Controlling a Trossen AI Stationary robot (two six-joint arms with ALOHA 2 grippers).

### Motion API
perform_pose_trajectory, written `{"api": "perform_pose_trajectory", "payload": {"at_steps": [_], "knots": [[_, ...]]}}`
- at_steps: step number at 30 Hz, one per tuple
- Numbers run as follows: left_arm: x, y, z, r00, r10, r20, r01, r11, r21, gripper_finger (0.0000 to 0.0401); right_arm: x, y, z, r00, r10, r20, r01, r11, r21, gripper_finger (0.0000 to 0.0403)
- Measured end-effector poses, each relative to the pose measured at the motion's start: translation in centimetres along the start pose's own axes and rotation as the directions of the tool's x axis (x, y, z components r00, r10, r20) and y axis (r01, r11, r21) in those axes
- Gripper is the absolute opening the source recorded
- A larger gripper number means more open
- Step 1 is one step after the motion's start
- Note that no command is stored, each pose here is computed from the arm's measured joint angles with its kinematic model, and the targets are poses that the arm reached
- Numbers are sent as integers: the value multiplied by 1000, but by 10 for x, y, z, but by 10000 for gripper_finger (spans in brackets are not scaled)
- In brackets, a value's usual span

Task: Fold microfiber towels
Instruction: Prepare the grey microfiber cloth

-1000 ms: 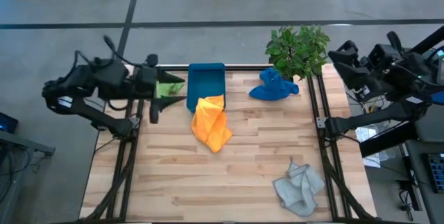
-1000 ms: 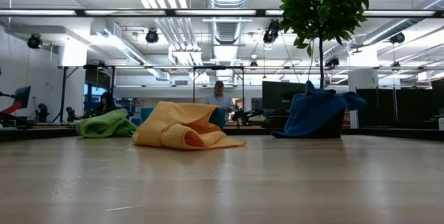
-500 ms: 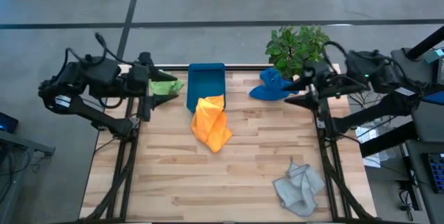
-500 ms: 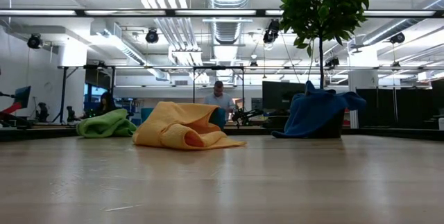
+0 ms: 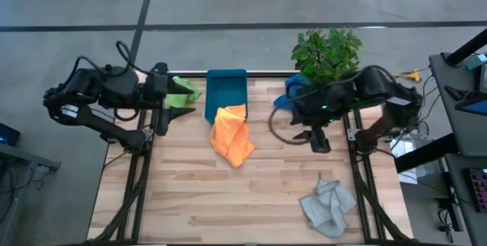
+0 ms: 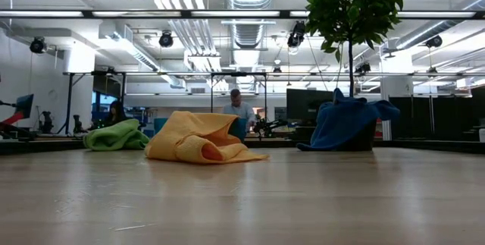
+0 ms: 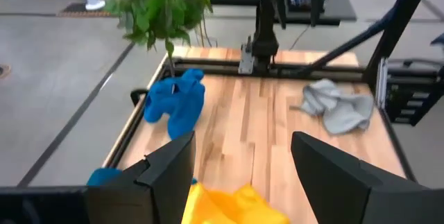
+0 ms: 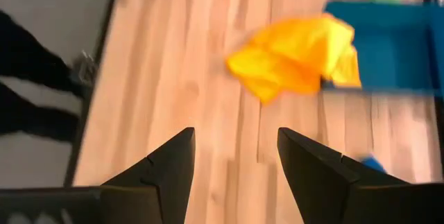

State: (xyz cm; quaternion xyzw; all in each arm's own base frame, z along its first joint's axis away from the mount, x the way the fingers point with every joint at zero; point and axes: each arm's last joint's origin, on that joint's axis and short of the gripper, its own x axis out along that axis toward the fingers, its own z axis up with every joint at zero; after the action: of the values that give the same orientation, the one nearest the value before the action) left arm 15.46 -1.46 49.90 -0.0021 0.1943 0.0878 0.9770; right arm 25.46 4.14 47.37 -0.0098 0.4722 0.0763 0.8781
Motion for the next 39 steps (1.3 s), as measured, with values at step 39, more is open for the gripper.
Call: {"api": "perform_pose_trajectory", "payload": {"at_steps": [39], "knots": [[86,-28,-47,928,-106,-358,122,992,21,226,110,79,-145,936,330,124,-349,821,452,201]]}}
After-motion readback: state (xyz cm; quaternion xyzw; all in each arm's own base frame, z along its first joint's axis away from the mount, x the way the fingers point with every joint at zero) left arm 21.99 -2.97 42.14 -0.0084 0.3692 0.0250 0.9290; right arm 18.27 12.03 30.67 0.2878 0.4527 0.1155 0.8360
